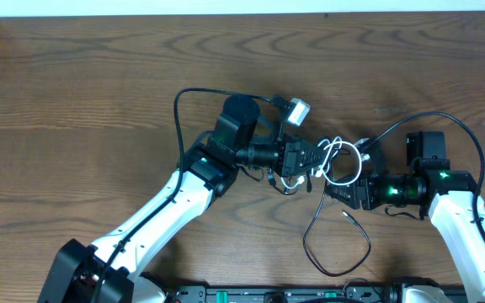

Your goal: Untangle cables

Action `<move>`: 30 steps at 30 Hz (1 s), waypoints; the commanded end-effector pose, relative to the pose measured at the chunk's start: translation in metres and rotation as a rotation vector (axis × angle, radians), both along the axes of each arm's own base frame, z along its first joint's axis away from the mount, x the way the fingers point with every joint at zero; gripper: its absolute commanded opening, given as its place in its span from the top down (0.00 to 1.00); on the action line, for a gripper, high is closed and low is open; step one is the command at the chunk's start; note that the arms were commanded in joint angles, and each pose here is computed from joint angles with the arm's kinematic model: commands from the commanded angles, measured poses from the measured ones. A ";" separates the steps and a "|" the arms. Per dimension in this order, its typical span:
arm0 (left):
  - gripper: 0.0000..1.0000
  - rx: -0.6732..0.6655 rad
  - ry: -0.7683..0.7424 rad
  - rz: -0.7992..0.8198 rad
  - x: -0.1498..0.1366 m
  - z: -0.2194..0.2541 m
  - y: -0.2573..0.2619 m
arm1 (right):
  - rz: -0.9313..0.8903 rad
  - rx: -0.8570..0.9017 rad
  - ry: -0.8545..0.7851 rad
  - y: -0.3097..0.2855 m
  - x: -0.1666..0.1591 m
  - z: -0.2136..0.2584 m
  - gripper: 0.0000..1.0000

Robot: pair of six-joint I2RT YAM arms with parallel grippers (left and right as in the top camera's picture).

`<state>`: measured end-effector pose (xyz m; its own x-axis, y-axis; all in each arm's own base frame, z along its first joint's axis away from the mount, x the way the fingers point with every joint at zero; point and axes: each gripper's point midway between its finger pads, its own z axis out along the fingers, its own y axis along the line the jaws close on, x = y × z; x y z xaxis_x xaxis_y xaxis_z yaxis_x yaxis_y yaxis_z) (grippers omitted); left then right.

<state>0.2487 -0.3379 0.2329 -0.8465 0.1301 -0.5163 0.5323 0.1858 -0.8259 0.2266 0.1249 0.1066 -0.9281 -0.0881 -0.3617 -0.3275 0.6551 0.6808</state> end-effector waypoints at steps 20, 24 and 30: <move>0.91 0.048 0.109 0.179 0.054 -0.012 0.081 | -0.529 -0.576 0.282 -0.100 -0.001 -0.059 0.35; 0.91 0.051 0.110 0.178 0.054 -0.013 0.080 | 0.036 -0.056 -0.032 0.000 0.000 -0.007 0.28; 0.91 0.069 0.146 0.224 0.059 -0.017 0.081 | 0.173 0.021 -0.115 0.026 -0.008 0.006 0.24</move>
<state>0.3042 -0.2557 0.2038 -0.9343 -0.0250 -0.3557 0.3261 0.3441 -0.8805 0.2276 0.1217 0.0907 -0.9264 -0.1402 -0.3495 -0.3338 0.7356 0.5895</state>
